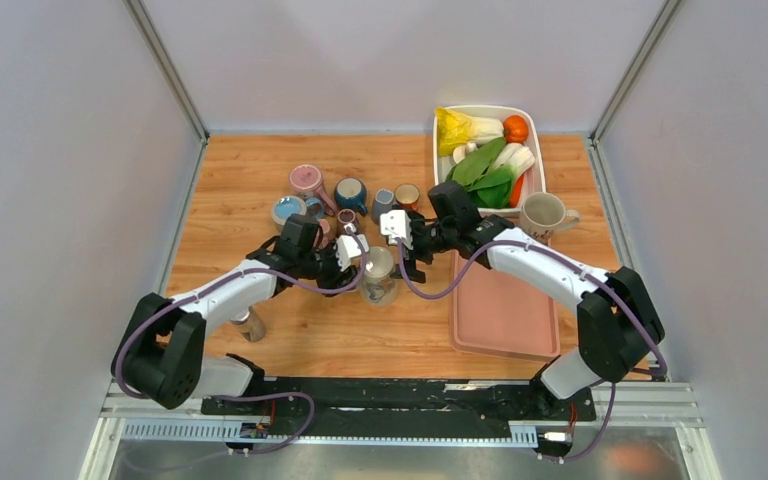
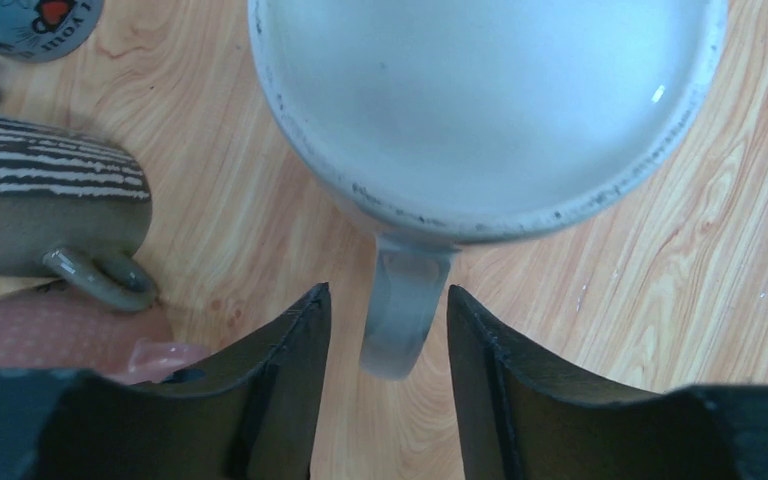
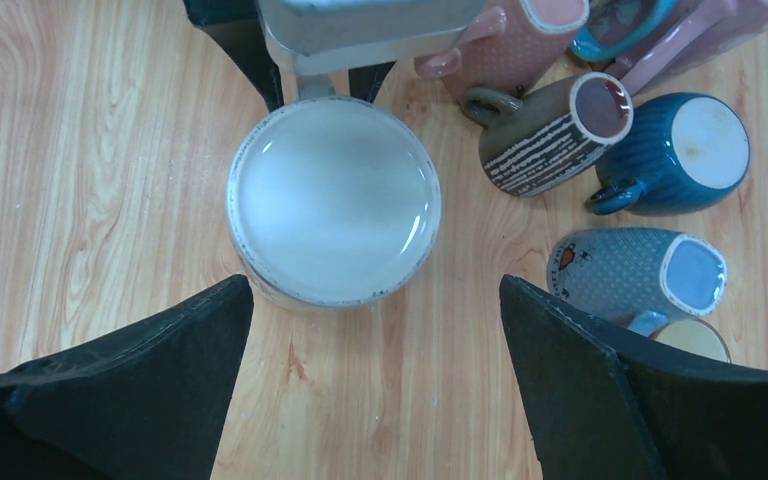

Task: Turn the mug right side up
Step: Turn over the cup at the center of the board.

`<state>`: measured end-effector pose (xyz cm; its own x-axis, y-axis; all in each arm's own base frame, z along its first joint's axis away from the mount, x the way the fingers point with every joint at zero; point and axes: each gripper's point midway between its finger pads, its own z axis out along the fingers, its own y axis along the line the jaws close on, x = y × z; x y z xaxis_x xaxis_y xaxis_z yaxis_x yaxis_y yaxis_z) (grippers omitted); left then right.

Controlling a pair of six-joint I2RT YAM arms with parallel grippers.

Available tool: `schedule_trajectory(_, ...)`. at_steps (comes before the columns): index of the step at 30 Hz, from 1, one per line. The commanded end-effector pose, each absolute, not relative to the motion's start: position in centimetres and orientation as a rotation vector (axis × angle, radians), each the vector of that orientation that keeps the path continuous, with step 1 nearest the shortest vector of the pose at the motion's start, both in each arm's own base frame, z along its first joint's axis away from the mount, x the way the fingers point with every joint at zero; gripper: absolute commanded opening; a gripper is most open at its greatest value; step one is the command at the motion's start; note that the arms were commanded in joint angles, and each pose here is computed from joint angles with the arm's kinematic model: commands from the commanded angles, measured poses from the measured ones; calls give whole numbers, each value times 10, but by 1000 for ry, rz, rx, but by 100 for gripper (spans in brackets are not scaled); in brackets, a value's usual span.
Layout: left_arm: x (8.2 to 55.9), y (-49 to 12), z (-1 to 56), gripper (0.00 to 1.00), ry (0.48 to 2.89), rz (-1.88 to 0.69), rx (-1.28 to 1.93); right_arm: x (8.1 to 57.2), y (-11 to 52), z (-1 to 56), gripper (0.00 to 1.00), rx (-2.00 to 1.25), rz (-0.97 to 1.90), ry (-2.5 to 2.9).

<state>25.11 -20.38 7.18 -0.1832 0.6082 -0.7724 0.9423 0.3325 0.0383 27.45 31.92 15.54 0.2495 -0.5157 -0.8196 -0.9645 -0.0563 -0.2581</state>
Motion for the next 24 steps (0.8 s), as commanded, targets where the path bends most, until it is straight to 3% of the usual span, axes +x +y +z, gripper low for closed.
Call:
schedule_trajectory(1, 269, -226, 93, 49, 1754, -656, 1390, 280, 310, 180, 100, -1616, 629, 1369)
schedule_trajectory(9, 274, -239, 102, 12, 1803, -763, 1370, 285, 275, 189, 100, -1524, 504, 1451)
schedule_trajectory(13, 284, -250, 122, 1, 1862, -832, 1281, 283, 260, 187, 100, -1526, 416, 1442)
schedule_trajectory(24, 304, -289, 186, 0, 2024, -1167, 1018, 286, 244, 227, 99, -1401, 82, 1039)
